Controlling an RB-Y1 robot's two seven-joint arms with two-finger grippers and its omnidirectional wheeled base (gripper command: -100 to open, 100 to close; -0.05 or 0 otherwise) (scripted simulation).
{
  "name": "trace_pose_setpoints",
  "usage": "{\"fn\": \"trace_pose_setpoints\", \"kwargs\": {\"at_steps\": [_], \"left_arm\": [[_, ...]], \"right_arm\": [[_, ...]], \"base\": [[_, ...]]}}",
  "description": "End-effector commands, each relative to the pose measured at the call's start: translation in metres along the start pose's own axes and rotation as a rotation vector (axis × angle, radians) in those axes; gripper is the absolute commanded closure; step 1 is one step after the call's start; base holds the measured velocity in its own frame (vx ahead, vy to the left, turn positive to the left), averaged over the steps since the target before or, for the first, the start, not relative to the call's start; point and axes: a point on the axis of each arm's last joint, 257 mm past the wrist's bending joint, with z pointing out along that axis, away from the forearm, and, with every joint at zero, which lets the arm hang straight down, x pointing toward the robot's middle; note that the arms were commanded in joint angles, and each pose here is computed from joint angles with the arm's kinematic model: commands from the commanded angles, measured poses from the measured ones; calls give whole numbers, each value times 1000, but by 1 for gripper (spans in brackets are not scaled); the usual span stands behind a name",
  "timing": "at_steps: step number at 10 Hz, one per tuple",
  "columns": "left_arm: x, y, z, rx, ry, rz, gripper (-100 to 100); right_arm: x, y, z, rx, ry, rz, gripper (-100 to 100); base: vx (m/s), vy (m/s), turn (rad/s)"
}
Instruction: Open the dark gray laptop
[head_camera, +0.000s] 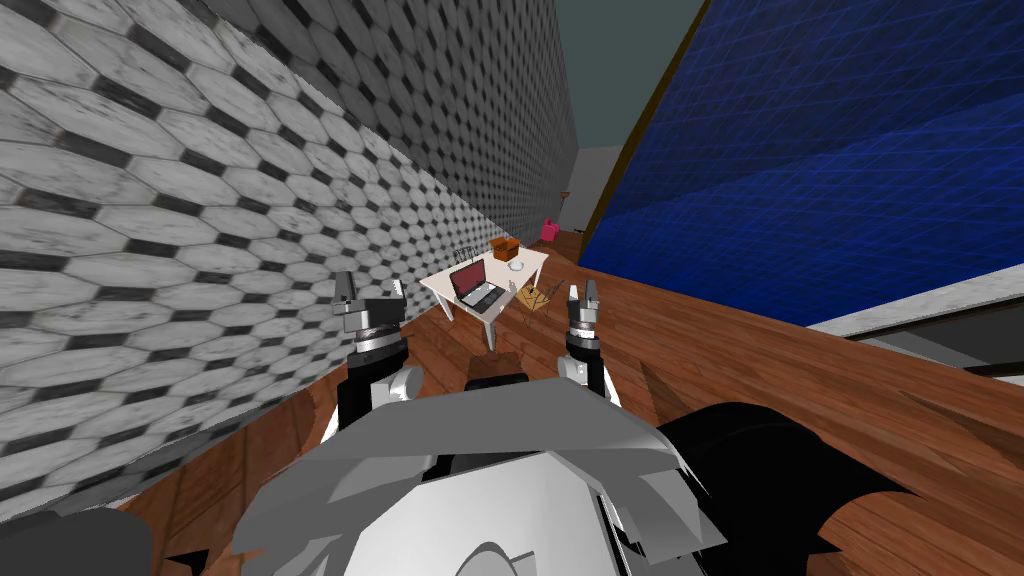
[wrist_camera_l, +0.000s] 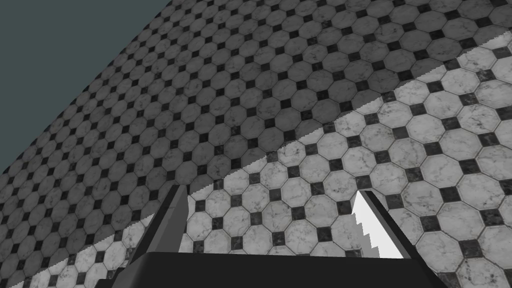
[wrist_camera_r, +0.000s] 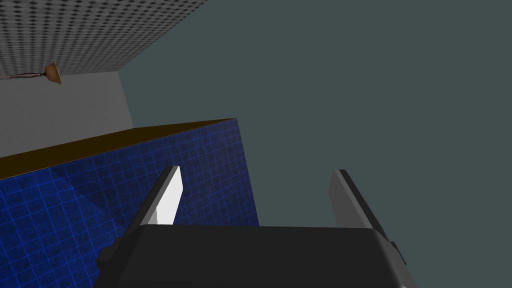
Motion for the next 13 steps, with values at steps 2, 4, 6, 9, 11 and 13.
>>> {"fn": "trace_pose_setpoints", "kwargs": {"at_steps": [2,4,6,9,11,13], "left_arm": [[0,0,0,0,0,0,0],[0,0,0,0,0,0,0],[0,0,0,0,0,0,0],[0,0,0,0,0,0,0],[-4,10,3,-21,48,64,-100],[-18,22,8,-38,75,146,-100]], "right_arm": [[0,0,0,0,0,0,0],[0,0,0,0,0,0,0],[0,0,0,0,0,0,0],[0,0,0,0,0,0,0],[0,0,0,0,0,0,0],[0,0,0,0,0,0,0]], "base": [[0,0,0],[0,0,0],[0,0,0],[0,0,0],[19,-27,-29],[42,-66,-49]]}}
